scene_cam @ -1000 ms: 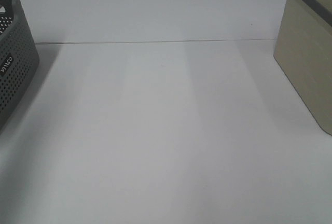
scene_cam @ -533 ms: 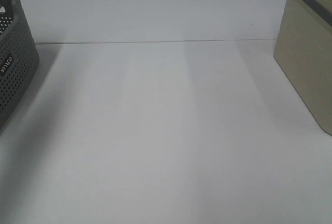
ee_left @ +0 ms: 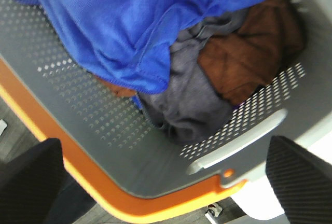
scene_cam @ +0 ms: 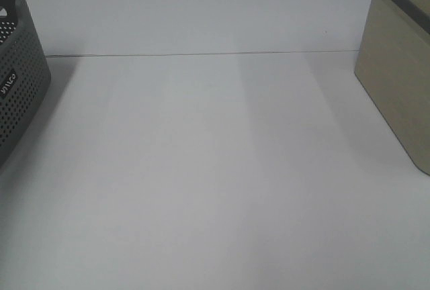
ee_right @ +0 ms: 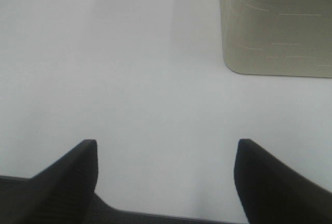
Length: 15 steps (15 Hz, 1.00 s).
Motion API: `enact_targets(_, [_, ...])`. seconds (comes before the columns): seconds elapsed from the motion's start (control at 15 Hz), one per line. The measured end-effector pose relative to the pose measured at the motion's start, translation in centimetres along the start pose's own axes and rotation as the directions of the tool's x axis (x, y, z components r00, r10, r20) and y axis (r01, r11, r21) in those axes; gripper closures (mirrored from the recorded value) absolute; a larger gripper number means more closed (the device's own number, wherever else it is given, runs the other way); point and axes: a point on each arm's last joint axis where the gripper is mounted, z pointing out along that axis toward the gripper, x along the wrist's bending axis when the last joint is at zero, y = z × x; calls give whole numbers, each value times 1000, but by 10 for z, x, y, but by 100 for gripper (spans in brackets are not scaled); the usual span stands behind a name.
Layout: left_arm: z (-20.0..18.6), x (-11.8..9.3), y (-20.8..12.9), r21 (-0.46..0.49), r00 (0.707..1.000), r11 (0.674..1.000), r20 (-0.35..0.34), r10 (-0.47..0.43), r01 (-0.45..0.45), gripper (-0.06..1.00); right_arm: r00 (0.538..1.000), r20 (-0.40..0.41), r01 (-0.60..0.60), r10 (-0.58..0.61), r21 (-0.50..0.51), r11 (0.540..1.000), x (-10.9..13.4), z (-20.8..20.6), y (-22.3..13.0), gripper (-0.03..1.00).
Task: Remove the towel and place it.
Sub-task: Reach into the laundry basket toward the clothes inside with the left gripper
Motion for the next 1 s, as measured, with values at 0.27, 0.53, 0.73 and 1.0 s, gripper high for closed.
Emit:
enact_targets(0.27, [24,15,-2,66,995,995,-56,81,-77,-3,1000,0,0,0,0,1000,0,0,0,24])
enact_targets(0.53, [73,25,12,82,985,984,-47,163,-159,-2,1000,0,0,0,0,1000,0,0,0,24])
enact_targets(0.73, [112,26,21,81,981,978,-28,193,-190,-2,1000,0,0,0,0,1000,0,0,0,24])
enact_targets(1.0, [159,17,33,88,972,968,42,231,-234,-2,1000,0,0,0,0,1000,0,0,0,24])
